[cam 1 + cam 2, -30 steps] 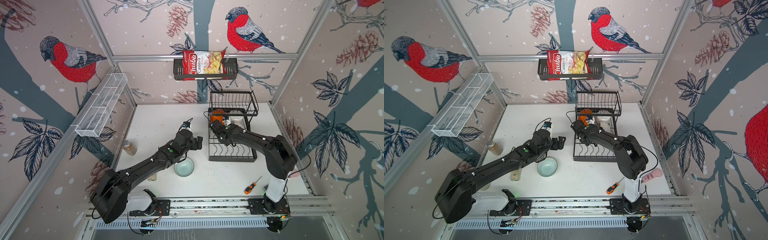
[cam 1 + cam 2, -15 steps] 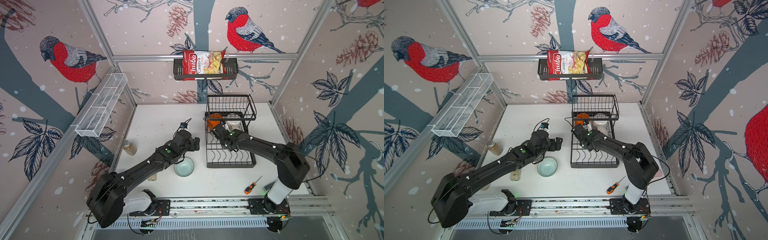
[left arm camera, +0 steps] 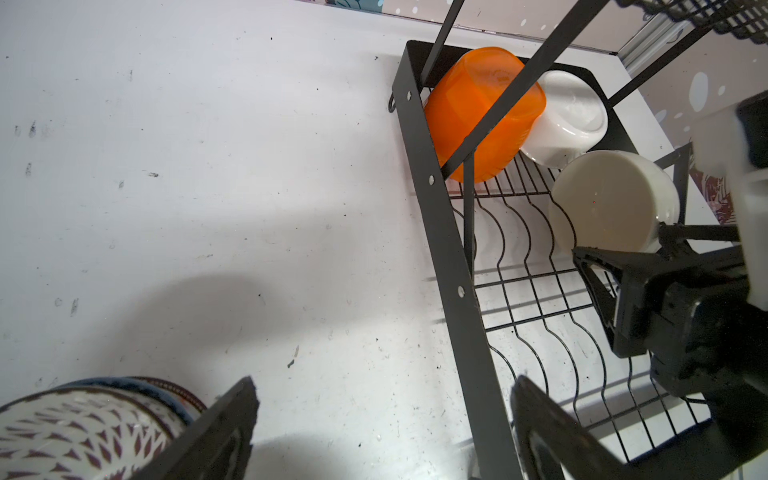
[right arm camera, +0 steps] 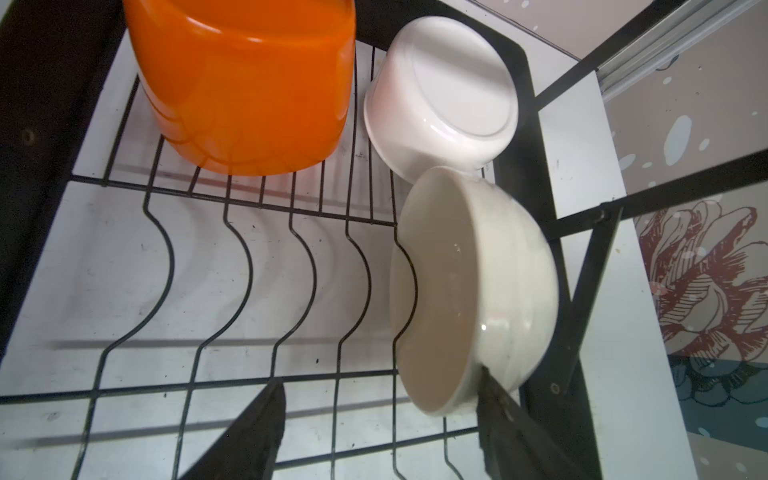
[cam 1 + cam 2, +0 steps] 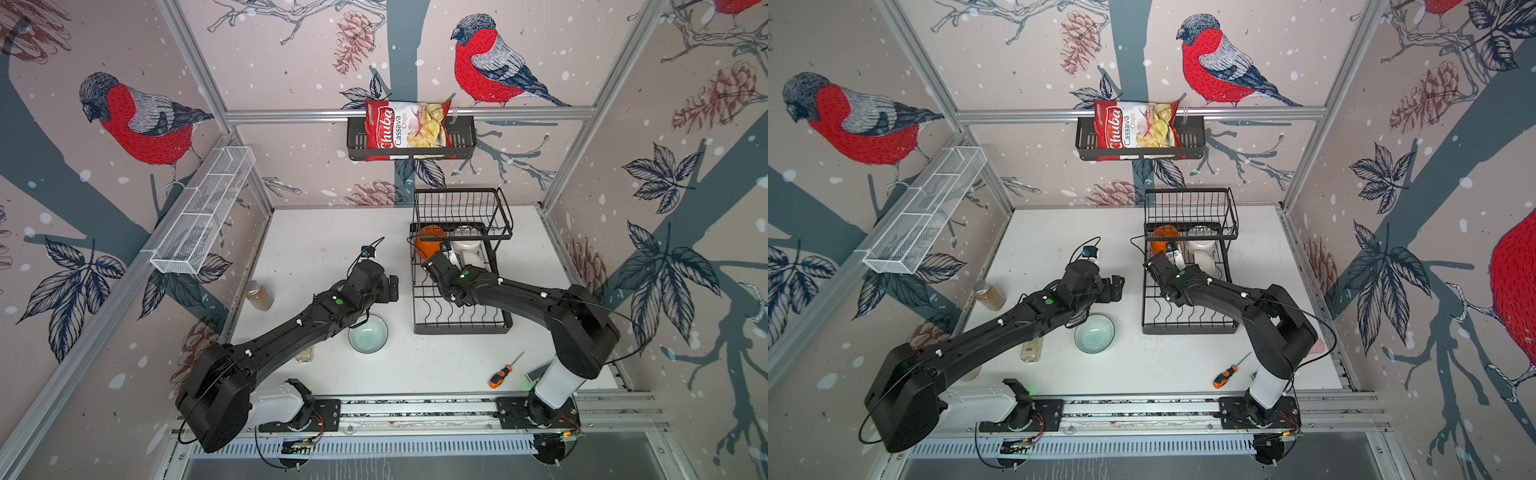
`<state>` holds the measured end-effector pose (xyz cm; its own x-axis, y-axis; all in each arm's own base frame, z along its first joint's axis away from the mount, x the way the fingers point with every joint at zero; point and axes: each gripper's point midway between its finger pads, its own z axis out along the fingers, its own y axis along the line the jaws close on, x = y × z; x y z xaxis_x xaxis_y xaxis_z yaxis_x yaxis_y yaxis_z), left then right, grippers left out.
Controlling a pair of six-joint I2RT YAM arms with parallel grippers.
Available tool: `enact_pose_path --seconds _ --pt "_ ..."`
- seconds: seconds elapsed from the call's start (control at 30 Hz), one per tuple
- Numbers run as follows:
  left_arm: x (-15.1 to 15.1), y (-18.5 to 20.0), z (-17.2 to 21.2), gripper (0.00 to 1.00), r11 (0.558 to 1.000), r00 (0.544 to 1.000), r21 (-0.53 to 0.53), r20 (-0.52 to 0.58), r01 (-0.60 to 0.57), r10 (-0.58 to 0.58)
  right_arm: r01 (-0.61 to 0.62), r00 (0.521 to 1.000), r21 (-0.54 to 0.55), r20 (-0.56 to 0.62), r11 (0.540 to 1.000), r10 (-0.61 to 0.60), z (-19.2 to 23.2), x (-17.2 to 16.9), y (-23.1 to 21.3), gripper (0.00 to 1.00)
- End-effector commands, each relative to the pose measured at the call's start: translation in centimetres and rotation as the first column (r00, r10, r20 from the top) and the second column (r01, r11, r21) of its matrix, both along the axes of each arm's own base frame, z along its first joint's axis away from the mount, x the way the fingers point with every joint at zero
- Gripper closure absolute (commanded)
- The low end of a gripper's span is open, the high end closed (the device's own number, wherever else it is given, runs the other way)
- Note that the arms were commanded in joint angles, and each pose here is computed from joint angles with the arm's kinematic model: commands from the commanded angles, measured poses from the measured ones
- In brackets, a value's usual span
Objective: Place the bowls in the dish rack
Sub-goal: 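Open the right gripper and lift it off the cream-white bowl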
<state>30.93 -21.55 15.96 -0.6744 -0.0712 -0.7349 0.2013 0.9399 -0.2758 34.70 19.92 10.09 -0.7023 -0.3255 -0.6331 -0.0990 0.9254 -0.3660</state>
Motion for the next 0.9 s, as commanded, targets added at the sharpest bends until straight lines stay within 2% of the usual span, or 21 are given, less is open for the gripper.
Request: enact_pose_path --seconds 0.0,0.17,0.4,0.63,0.87 --pt "0.2 0.0 0.3 0.06 1.000 1.000 -0.002 0.002 -0.009 0.009 -0.034 0.999 0.062 -0.023 0.997 0.036 -1.2 -0.2 1.3 0.27" --pt "0.3 -0.1 0.1 0.06 1.000 1.000 -0.005 0.000 -0.008 0.008 -0.052 0.999 0.017 -0.006 0.998 0.052 -1.5 -0.9 1.1 0.26" --pt "0.3 -0.2 0.0 0.06 1.000 1.000 -0.009 -0.004 -0.009 0.009 -0.065 0.997 0.029 0.049 0.997 0.063 0.0 -1.0 1.0 0.24" --pt "0.2 0.0 -0.4 0.06 1.000 1.000 -0.003 -0.015 -0.018 0.017 -0.115 0.990 -0.017 0.084 0.993 0.116 1.0 -1.4 1.8 0.23" --pt "-0.1 0.2 -0.4 0.06 1.000 1.000 0.003 -0.026 -0.017 0.017 -0.170 0.980 0.035 0.110 0.985 0.165 3.2 -1.9 3.1 0.23"
